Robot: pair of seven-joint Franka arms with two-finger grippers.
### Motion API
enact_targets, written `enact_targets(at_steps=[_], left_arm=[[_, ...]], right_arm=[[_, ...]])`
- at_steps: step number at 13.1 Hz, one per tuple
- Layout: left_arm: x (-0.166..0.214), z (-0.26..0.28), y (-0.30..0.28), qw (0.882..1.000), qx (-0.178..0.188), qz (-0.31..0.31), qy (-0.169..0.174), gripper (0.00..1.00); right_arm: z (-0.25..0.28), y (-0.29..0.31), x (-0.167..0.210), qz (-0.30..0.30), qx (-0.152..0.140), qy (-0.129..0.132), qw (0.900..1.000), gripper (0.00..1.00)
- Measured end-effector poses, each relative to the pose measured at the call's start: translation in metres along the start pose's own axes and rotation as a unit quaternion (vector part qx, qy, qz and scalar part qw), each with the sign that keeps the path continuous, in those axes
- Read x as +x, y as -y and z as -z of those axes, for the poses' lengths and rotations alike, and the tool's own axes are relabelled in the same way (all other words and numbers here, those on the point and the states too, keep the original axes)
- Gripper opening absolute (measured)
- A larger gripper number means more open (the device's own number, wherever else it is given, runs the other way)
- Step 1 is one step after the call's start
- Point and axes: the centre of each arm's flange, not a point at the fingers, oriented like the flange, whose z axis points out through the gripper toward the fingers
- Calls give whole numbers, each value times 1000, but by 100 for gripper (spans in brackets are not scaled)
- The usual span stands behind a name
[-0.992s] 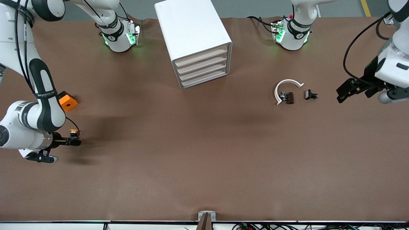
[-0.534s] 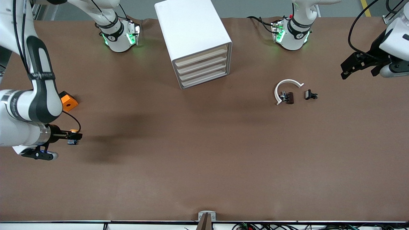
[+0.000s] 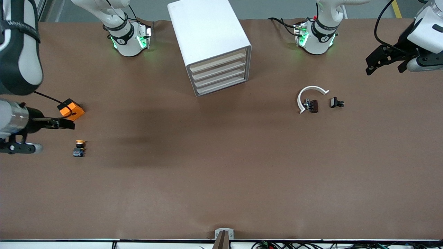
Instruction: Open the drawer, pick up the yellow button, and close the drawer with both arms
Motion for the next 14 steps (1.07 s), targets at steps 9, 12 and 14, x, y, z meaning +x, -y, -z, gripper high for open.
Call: enact_targets(at_steps=[9,12,14], left_arm=[[-20,5,-9,1000,8,-15,-6,100],[-20,5,-9,1000,7,-16,-5,100],[-20,5,-9,1000,7,-16,-5,100]], right_arm=[[50,-11,-29,-9,0,-35,999,100],[73,-14,-34,-12,0,-56,998,100],[80,-14,-38,-12,0,-55,998,100]])
